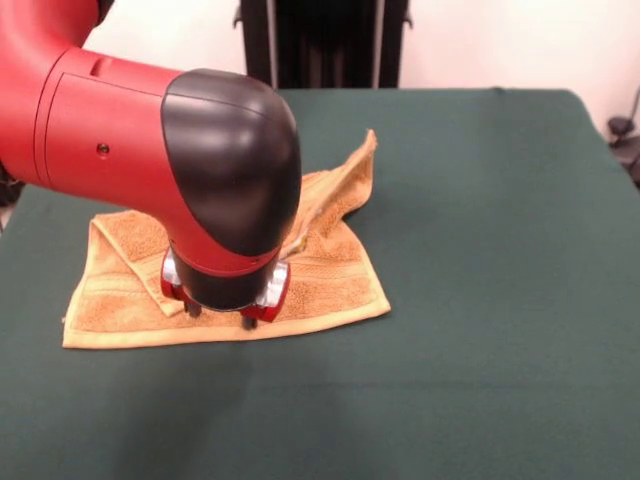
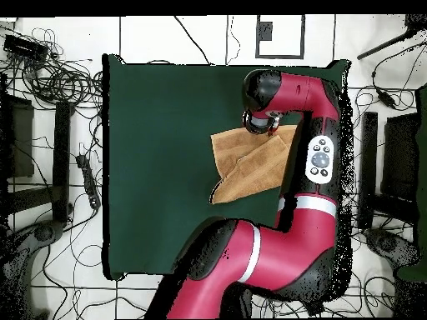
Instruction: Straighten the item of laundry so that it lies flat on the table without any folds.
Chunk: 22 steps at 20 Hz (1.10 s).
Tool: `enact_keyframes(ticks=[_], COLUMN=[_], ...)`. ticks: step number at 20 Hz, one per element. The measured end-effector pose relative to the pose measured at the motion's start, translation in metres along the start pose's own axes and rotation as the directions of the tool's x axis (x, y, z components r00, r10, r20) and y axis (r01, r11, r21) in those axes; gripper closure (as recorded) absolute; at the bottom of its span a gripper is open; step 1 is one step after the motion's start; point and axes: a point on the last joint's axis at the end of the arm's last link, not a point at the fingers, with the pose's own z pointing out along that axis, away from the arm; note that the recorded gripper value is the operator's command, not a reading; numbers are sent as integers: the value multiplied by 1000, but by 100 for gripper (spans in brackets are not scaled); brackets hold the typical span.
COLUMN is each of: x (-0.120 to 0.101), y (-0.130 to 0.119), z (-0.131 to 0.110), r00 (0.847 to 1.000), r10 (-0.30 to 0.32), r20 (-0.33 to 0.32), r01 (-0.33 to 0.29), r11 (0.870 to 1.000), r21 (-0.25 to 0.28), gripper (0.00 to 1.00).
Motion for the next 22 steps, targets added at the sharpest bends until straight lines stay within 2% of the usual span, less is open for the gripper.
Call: enact_keyframes(ticks=[10, 22], x=[3, 23], y=[3, -9], z=[-11, -52], r00=[1000, 1000], r10=[2, -4], r20=[-6, -17], r01=[-2, 3], r11=[1000, 999], r21=[-30, -38], gripper=[0, 0])
